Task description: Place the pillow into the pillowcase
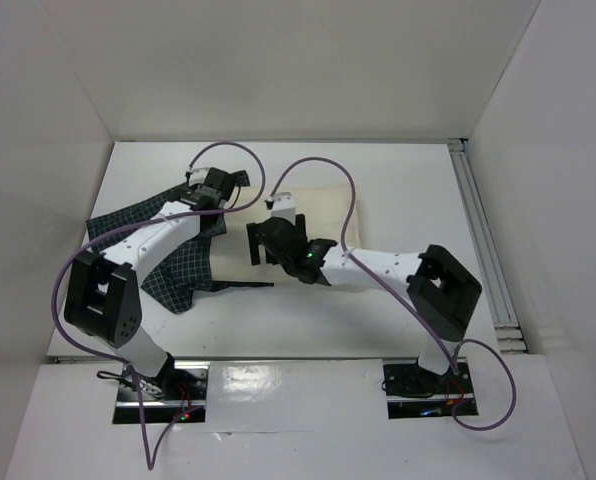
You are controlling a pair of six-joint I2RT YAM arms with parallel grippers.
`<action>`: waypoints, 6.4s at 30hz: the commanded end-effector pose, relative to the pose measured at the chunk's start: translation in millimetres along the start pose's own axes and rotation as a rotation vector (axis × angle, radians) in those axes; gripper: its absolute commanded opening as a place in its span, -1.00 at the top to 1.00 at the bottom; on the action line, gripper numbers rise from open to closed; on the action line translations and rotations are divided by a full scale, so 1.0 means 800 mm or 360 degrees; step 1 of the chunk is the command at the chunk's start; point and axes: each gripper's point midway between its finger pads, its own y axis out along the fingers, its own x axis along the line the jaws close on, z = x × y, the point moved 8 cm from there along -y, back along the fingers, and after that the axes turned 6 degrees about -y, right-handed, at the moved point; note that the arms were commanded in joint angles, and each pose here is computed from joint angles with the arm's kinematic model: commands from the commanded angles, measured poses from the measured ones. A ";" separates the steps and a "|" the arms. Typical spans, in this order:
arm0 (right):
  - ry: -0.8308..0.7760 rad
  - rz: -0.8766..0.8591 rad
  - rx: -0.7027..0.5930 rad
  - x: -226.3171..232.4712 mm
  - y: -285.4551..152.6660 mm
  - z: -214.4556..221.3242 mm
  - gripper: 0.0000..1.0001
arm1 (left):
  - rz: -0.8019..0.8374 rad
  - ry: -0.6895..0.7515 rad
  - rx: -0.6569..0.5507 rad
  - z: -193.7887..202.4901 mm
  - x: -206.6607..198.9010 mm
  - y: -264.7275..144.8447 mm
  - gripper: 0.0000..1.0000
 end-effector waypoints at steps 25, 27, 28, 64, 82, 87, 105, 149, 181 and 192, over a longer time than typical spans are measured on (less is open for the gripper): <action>0.0671 -0.0318 0.0309 -0.240 0.033 0.008 0.14 | 0.0621 0.0144 0.0049 -0.036 -0.086 -0.053 1.00; 0.0721 -0.0418 0.0227 -0.221 0.022 -0.001 0.98 | 0.0715 0.0180 0.0097 -0.030 -0.108 -0.055 1.00; 0.0700 -0.0463 0.0058 -0.215 0.009 -0.028 1.00 | 0.0799 0.0221 0.0095 -0.026 -0.124 -0.061 1.00; 0.0852 -0.0167 -0.0182 -0.214 -0.048 -0.044 1.00 | 0.0922 -0.0658 0.0082 0.033 0.012 -0.060 0.06; 0.0788 -0.0202 -0.0112 -0.210 -0.040 -0.046 1.00 | 0.0896 -0.1193 0.0113 0.106 0.045 0.058 -0.46; 0.0788 -0.0194 -0.0134 -0.211 -0.044 -0.052 1.00 | 0.0884 -0.1208 0.0167 0.103 0.036 0.077 -0.01; 0.0922 -0.0484 -0.0306 -0.170 -0.003 -0.115 1.00 | 0.1522 -0.0740 0.0200 0.042 -0.088 -0.020 1.00; 0.1336 -0.0117 -0.0242 -0.263 -0.101 -0.008 1.00 | 0.1771 -0.0039 0.0705 0.121 -0.051 -0.055 0.85; 0.0830 -0.0241 0.0012 -0.243 -0.060 -0.007 1.00 | 0.0121 -0.0144 -0.0492 -0.150 -0.128 0.042 -0.32; 0.0825 -0.0202 0.0015 -0.243 -0.059 -0.007 1.00 | 0.0127 0.0004 -0.0270 -0.141 -0.138 0.112 -0.30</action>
